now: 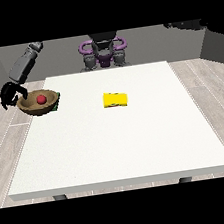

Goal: Pick the cup and pour the ball into the bowl, then pick the bowl and place it on the pad

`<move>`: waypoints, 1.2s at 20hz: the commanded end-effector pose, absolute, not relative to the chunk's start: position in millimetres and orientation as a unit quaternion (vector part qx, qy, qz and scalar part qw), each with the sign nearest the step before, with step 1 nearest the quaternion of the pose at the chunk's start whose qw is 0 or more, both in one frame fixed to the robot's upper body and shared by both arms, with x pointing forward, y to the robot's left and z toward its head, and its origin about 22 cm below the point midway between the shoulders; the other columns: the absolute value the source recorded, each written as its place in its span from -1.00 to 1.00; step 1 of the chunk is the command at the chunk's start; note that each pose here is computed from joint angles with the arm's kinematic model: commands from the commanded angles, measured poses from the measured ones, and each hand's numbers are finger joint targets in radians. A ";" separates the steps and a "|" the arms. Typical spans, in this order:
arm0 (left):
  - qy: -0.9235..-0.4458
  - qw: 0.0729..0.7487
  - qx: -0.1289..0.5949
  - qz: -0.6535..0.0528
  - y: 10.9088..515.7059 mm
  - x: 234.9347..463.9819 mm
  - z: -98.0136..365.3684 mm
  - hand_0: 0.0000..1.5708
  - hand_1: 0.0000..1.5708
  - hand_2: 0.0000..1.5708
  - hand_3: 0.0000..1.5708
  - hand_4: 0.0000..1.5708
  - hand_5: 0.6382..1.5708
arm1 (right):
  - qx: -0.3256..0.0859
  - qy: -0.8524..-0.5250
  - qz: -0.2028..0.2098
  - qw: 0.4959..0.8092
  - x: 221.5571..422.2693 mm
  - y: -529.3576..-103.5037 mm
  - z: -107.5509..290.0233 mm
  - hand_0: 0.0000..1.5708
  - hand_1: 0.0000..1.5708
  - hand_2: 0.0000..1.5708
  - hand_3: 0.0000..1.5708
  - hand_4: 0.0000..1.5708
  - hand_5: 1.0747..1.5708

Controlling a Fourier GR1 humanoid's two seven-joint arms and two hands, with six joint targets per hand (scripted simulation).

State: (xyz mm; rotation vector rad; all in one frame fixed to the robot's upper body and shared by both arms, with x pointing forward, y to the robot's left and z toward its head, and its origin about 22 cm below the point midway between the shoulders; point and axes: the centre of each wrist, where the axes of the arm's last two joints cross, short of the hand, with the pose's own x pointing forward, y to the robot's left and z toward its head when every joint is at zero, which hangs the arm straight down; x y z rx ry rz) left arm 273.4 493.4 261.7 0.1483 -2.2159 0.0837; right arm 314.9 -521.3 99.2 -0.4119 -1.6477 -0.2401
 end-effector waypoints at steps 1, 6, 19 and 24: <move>-0.896 0.436 0.073 0.047 495.0 268.3 275.0 -1.00 -1.00 -1.00 -1.00 -0.11 0.97 | -0.169 -0.728 -0.096 0.658 323.8 -515.5 101.4 1.00 1.00 1.00 -1.00 0.25 0.99; -0.880 0.471 0.056 0.037 497.6 264.0 259.6 -1.00 -1.00 -1.00 -1.00 -0.13 0.97 | -0.178 -0.691 -0.081 0.696 311.8 -508.0 60.2 1.00 1.00 1.00 0.05 0.27 0.98; -0.859 0.505 0.077 0.043 522.6 258.8 253.1 -1.00 -1.00 -1.00 -1.00 -0.17 0.93 | -0.182 -0.613 -0.135 0.757 296.5 -527.5 64.5 0.31 0.31 0.26 -0.12 -1.00 0.96; -0.863 0.504 0.023 0.033 500.0 270.8 239.6 -1.00 -1.00 -1.00 -1.00 -0.03 0.94 | -0.195 -0.607 -0.145 0.757 306.8 -525.8 78.3 -1.00 -1.00 -1.00 -1.00 -1.00 0.65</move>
